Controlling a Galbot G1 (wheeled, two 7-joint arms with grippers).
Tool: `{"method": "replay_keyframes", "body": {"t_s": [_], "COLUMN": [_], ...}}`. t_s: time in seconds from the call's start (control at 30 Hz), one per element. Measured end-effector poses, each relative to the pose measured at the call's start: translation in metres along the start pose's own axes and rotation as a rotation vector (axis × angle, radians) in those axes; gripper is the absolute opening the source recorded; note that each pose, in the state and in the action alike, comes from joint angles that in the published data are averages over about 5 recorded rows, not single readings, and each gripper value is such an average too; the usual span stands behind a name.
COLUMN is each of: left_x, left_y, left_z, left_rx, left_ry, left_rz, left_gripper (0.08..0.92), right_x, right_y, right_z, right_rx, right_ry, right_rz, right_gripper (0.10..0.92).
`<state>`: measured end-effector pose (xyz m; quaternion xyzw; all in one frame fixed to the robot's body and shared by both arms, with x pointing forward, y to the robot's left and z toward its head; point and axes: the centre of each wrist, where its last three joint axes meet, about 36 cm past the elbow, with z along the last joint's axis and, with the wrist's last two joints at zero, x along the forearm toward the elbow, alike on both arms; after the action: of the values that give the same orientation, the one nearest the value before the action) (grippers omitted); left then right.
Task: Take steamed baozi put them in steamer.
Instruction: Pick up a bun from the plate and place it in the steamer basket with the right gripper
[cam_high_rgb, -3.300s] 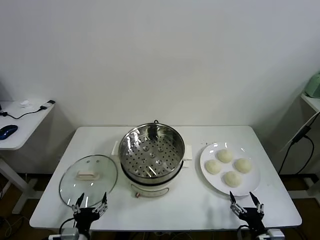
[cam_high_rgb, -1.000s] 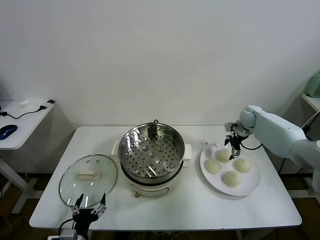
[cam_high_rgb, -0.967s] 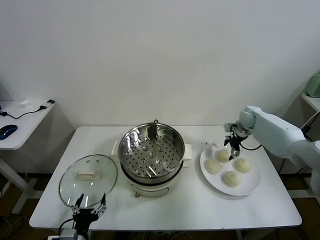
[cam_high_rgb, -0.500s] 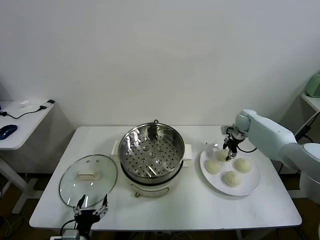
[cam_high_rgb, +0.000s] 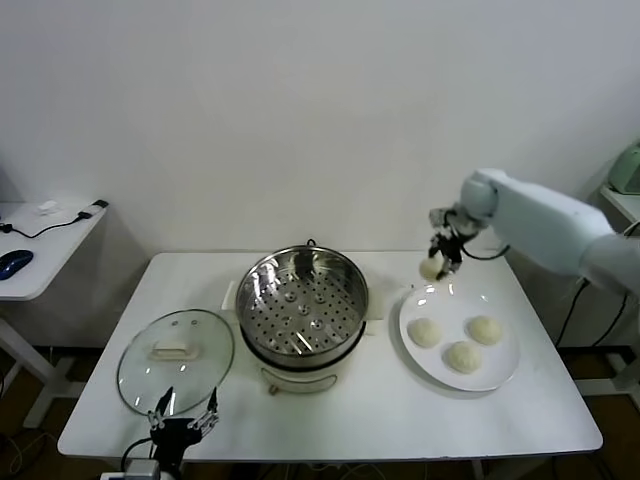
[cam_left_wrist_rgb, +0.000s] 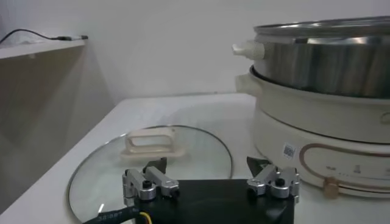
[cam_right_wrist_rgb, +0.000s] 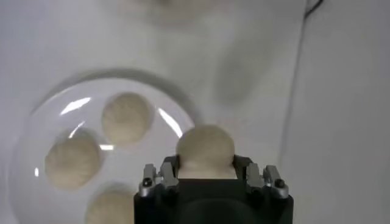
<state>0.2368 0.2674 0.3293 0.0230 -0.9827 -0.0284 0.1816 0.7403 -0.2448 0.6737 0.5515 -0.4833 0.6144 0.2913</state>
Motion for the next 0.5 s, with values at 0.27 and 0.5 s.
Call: {"method": "replay_keyframes", "body": {"t_s": [0.27, 0.5], "left_x": [0.002, 0.006], "left_y": [-0.004, -0.004], "left_z": [-0.005, -0.004], "left_rx": [-0.005, -0.012], "left_ry": [-0.015, -0.021], "left_rz": [0.012, 0.013], "left_gripper": [0.823, 0.823], "right_x": [0.037, 0.015], "right_y": [-0.023, -0.031], "right_z": [-0.131, -0.19], "right_rx": [0.414, 0.735], "right_ry": [-0.115, -0.143], "right_rz": [-0.024, -0.082], "right_gripper": [0.597, 0.595]}}
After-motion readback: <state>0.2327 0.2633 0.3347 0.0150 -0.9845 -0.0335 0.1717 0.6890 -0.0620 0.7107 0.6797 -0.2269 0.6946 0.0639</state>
